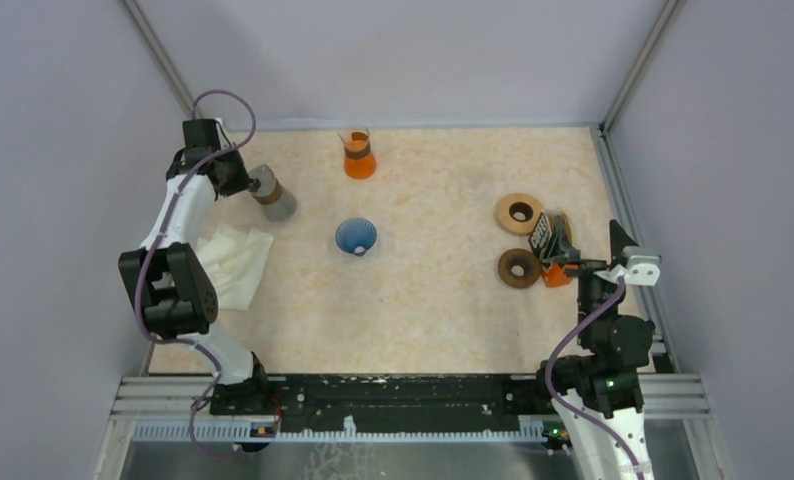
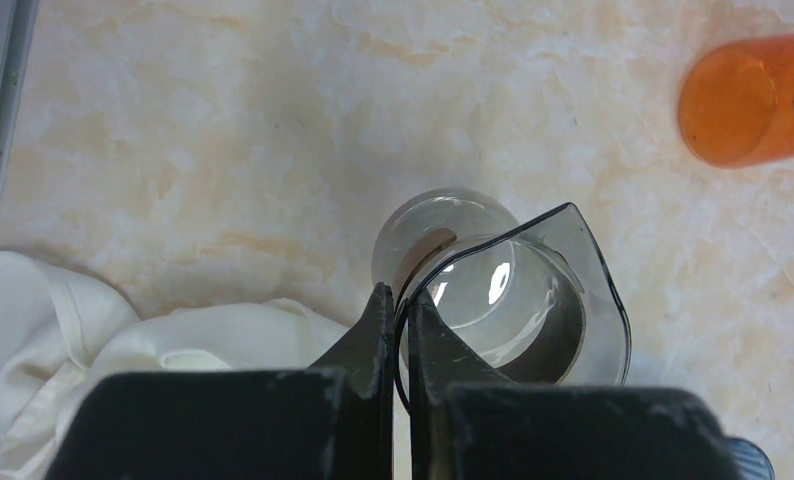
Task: Place the coffee filter in the dripper
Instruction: Pick up the coffee server from the center of the board, then place the coffee server at the center of the board, then pick up the dripper holder from the center of the board.
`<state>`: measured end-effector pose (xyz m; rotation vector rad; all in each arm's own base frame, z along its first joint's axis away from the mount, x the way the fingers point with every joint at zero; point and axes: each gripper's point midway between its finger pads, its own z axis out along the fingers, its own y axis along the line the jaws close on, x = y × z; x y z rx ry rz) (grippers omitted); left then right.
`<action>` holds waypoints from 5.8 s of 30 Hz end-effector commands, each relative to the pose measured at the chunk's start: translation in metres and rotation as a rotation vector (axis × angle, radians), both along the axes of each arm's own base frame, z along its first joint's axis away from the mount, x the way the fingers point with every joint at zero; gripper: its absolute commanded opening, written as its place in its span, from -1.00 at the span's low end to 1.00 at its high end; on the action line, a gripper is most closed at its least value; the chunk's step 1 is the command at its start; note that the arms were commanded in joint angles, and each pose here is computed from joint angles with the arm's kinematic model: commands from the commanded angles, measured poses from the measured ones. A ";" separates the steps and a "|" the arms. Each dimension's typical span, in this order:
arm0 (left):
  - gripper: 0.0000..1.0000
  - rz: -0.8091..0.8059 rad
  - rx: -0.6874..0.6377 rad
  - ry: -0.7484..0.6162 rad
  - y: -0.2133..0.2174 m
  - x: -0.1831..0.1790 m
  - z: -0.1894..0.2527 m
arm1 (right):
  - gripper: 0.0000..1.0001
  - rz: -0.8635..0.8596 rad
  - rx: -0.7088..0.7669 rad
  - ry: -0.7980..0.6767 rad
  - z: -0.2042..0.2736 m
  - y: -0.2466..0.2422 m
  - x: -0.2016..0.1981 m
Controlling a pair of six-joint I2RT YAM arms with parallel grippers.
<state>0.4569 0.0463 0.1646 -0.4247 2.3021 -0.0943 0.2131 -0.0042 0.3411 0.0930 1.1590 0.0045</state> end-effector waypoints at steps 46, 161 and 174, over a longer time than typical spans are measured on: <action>-1.00 -1.325 0.134 -0.273 -0.375 -0.180 0.042 | 0.98 0.038 -0.031 0.021 -0.001 0.010 0.009; 0.97 -0.411 -0.041 -0.268 -0.140 -0.138 0.026 | 0.66 0.275 0.183 1.167 -0.193 0.089 0.082; 0.99 -0.395 -0.030 -0.285 -0.136 -0.140 0.032 | 0.41 0.092 0.190 1.255 -0.253 0.074 0.096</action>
